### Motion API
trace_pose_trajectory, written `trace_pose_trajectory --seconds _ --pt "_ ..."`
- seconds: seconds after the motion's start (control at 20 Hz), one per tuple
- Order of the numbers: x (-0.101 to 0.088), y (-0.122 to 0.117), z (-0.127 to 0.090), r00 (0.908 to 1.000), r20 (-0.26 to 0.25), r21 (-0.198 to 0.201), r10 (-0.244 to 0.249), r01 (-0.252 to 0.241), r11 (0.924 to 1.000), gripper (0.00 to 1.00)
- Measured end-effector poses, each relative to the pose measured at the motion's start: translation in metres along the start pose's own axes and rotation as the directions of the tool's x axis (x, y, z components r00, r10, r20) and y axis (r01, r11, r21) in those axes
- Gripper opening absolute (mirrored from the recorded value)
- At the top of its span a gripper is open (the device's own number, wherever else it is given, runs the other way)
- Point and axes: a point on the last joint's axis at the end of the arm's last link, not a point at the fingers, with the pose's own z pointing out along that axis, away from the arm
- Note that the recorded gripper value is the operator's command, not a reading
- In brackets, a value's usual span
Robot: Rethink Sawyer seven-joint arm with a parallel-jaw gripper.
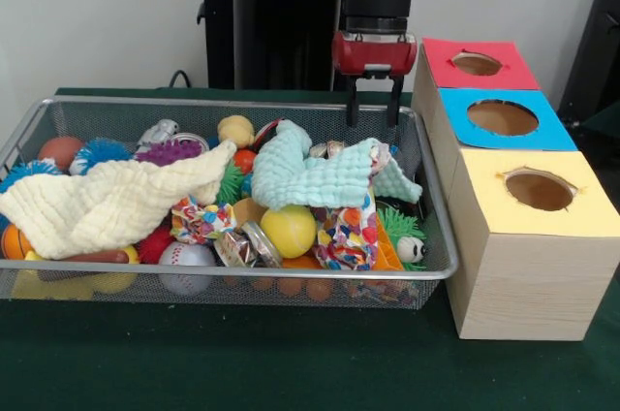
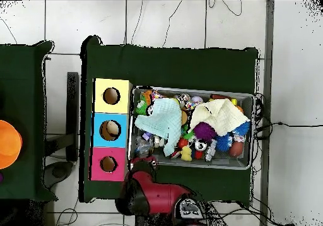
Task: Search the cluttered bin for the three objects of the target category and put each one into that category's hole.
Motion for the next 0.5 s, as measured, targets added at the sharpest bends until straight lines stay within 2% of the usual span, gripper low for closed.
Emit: trace_pose_trajectory --seconds 0.3,0.5 --pt "0.025 0.009 0.019 1.0000 -0.001 -0.011 0.005 -0.005 0.9999 1.00" --pt "0.029 0.009 0.033 0.9990 0.044 -0.006 0.010 -0.010 0.9999 1.00"
